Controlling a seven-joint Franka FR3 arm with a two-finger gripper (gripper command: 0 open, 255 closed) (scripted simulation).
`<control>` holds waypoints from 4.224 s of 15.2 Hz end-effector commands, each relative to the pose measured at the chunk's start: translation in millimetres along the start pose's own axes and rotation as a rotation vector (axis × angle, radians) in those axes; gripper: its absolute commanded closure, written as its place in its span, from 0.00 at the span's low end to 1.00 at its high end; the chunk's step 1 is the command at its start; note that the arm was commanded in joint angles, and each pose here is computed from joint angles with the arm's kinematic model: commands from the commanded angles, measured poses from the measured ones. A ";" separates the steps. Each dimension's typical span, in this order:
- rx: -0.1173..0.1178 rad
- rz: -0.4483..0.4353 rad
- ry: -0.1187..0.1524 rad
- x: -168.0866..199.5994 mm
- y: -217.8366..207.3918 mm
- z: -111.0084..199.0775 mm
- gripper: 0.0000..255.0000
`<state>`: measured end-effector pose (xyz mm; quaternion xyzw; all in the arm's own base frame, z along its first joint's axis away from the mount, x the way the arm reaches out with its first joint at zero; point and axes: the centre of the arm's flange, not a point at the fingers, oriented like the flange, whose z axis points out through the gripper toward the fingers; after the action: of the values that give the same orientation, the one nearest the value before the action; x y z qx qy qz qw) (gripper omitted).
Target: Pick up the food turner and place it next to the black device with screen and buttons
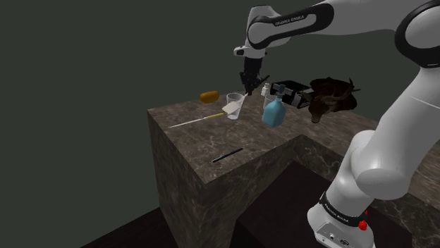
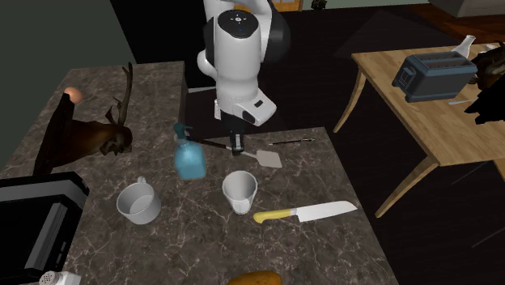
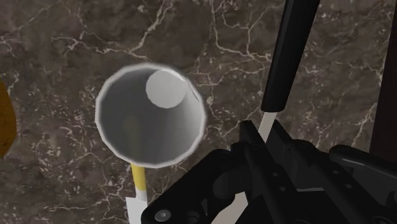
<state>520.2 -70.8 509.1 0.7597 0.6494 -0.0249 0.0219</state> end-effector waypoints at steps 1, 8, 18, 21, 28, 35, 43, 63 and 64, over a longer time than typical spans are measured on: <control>0.000 -0.002 0.000 -26.1 0.6 1.8 1.00; 0.000 -0.002 0.000 -118.4 -0.1 7.9 1.00; 0.000 -0.002 0.000 -250.1 -1.0 16.5 1.00; 0.000 -0.002 0.000 -289.6 -1.3 19.1 1.00; 0.000 -0.002 0.000 -326.9 -1.5 42.7 1.00; 0.000 -0.002 0.000 -324.4 -1.6 79.5 1.00; 0.000 -0.002 0.000 -321.6 -1.6 121.7 1.00; 0.002 -0.002 -0.001 -311.6 -2.6 178.3 0.00; 0.001 -0.001 -0.001 -314.3 -3.8 181.5 0.00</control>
<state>468.1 -392.4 352.8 0.7586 0.6504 -0.0243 0.0314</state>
